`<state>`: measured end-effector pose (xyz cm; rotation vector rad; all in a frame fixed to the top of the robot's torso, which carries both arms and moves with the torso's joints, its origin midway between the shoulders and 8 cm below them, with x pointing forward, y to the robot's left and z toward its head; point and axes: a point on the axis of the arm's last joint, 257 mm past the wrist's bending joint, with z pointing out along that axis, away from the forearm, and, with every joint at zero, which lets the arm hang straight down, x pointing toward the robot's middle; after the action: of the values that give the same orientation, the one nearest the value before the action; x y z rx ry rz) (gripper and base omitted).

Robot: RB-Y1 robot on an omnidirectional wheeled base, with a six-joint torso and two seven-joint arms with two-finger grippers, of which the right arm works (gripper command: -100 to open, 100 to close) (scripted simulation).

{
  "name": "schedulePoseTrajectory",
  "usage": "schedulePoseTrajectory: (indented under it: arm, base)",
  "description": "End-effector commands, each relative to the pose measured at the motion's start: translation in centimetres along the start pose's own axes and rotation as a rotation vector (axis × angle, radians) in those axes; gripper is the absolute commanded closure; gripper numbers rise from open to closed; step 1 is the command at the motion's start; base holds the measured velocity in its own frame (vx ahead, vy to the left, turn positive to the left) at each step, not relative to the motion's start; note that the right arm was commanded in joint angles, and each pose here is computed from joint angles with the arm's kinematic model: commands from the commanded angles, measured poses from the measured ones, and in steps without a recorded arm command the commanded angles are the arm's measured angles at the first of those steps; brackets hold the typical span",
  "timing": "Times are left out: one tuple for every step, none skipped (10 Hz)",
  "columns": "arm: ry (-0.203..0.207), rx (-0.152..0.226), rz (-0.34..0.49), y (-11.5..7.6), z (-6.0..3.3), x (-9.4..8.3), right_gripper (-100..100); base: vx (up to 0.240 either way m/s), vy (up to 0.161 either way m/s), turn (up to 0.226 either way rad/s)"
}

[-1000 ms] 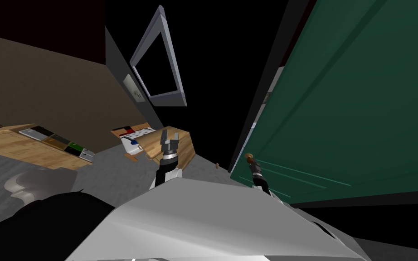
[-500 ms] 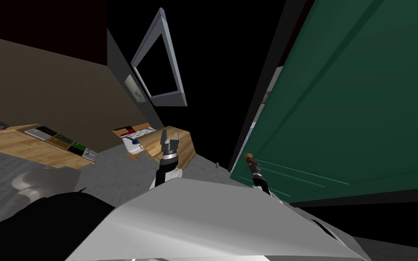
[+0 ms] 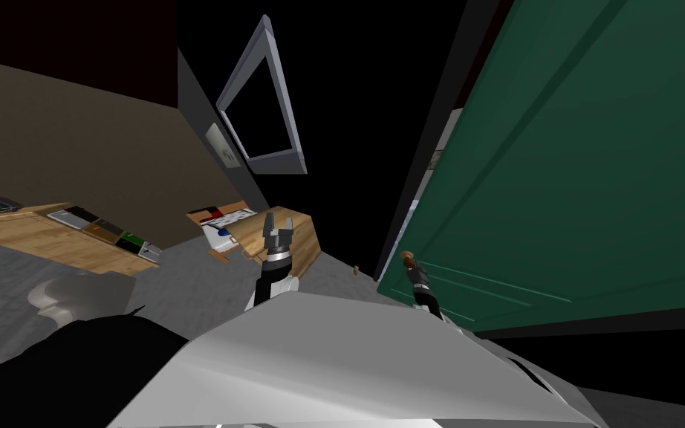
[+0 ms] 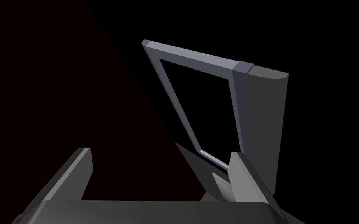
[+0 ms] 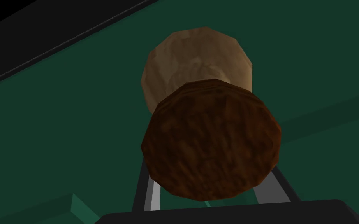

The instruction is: Pull the door open

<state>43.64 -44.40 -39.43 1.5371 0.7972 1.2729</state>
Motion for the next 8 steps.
schedulePoseTrajectory:
  arm:
    - [0.019, -0.011, 0.009, 0.29, 0.42, 1.06, 100]
    - [0.02, -0.01, 0.053, 0.25, 0.44, 1.15, 100]
    - [0.022, -0.009, 0.084, 0.21, 0.46, 1.23, 100]
    - [0.022, -0.008, 0.097, 0.21, 0.46, 1.23, 100]
    - [0.023, -0.007, 0.131, 0.17, 0.48, 1.31, 100]
    - [0.023, -0.007, 0.141, 0.17, 0.48, 1.31, 100]
    - [0.017, 0.001, 0.139, -0.13, 0.26, 1.04, 100]
    - [0.025, -0.005, 0.185, 0.13, 0.5, 1.39, 100]
  base:
    - [0.0, 0.0, 0.0]
    - [-0.012, -0.002, 0.004]
    - [-0.03, -0.013, 0.012]
    - [-0.026, -0.011, 0.018]
    - [-0.027, -0.005, 0.015]
    - [-0.019, 0.0, 0.011]
    - [-0.005, -0.003, 0.002]
    - [-0.015, -0.009, -0.003]
